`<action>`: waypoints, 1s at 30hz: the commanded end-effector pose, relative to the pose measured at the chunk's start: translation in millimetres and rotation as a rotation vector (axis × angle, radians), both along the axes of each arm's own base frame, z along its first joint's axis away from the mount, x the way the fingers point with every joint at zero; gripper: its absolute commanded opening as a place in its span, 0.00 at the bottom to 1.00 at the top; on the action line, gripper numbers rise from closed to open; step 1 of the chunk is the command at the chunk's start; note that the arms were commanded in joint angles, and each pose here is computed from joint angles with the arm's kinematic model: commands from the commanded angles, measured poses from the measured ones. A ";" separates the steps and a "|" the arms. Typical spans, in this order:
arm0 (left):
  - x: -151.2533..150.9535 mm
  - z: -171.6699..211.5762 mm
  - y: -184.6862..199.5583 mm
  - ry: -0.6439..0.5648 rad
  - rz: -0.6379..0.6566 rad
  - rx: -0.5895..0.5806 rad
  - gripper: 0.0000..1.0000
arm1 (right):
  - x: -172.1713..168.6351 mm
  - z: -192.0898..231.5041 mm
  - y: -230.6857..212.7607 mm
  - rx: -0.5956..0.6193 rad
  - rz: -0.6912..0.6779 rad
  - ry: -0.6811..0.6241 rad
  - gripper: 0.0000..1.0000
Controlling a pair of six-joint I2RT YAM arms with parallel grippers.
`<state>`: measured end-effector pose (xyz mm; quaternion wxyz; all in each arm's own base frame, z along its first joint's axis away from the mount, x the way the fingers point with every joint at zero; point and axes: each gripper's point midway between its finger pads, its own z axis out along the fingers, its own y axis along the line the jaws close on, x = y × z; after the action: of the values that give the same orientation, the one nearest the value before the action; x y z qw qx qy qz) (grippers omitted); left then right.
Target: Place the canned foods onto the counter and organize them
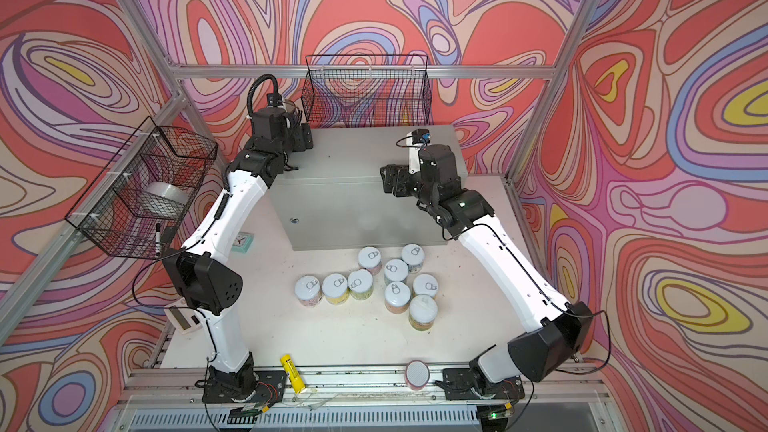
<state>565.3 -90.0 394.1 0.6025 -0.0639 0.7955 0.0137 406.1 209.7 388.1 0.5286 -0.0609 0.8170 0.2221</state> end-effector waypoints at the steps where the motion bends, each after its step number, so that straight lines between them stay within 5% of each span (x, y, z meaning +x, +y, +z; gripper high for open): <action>1: -13.0 4.3 0.9 0.006 -0.029 -0.002 0.99 | 2.1 5.8 4.9 0.018 0.012 -0.013 0.90; 30: -193.7 47.0 -0.6 0.021 -0.266 -0.069 1.00 | 2.4 -4.1 16.2 -0.005 0.076 0.011 0.90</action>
<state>392.9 -86.5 446.4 0.5988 0.0168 0.7973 -0.0746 409.5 222.4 389.4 0.5271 -0.0780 0.8098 0.2455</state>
